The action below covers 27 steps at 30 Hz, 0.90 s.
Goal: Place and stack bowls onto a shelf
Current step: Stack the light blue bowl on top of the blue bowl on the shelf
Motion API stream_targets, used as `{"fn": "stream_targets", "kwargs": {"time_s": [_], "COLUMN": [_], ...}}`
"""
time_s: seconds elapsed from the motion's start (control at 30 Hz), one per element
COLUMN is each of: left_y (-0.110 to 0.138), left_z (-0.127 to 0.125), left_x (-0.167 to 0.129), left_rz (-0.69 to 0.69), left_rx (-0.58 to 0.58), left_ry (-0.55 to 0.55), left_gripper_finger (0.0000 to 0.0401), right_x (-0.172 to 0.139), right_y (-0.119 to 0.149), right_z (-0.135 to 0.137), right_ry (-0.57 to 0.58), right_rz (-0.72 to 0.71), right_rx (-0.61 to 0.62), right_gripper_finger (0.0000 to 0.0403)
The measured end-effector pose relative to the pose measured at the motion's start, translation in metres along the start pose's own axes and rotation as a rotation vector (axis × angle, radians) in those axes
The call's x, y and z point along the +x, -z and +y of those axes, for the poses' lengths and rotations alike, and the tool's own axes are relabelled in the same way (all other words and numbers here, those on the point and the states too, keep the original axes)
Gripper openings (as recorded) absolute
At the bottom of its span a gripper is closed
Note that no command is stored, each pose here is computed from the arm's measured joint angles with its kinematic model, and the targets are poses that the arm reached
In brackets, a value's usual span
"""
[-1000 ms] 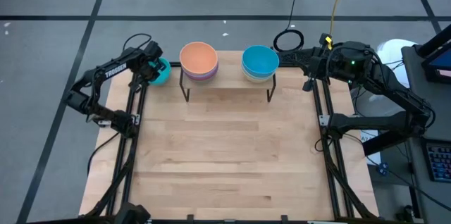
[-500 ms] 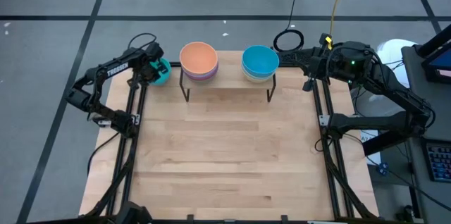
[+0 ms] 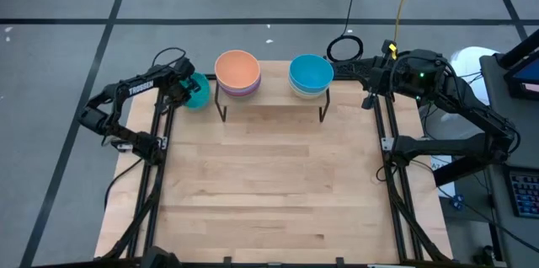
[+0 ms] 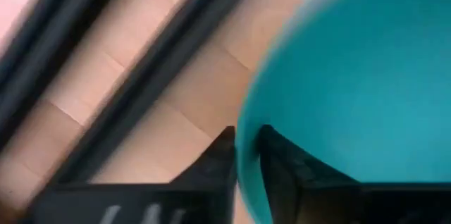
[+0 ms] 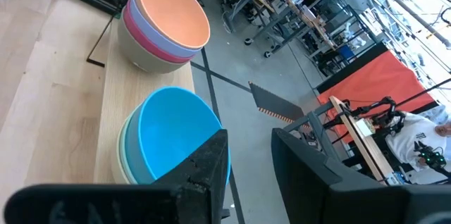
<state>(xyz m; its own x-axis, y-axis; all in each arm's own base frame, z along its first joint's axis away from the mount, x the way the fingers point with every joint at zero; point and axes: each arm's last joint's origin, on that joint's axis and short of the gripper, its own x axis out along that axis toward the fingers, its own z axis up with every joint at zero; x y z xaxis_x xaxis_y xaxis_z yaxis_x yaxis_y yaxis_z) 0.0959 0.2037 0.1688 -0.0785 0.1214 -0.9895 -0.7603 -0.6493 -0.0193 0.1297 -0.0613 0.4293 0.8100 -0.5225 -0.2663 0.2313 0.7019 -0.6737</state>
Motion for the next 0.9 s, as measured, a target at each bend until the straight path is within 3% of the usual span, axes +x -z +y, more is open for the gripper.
{"fn": "stream_targets", "kwargs": {"time_s": [0.1,0.43,0.7,0.9], "left_y": [0.002,0.0,-0.001,0.003], "left_z": [0.002,0.008,0.036,0.057], "left_x": [0.002,-0.019,-0.051,-0.078], "left_rz": [0.013,-0.036,-0.135,-0.233], "left_rx": [0.044,0.073,0.066,0.084], "left_ry": [0.011,0.122,0.164,0.268], "left_gripper_finger": [0.002,0.0011,0.001,0.001], "right_x": [0.0,0.0,-0.002,-0.005], "right_y": [0.0,0.0,0.0,0.0], "right_z": [0.0,0.0,-0.001,-0.001], "right_ry": [0.0,0.0,0.008,0.012], "right_rz": [0.0,0.0,-0.003,-0.008], "right_rx": [0.0,-0.015,-0.015,-0.013], "right_gripper_finger": [0.0102,0.0102,0.0102,0.0102]}}
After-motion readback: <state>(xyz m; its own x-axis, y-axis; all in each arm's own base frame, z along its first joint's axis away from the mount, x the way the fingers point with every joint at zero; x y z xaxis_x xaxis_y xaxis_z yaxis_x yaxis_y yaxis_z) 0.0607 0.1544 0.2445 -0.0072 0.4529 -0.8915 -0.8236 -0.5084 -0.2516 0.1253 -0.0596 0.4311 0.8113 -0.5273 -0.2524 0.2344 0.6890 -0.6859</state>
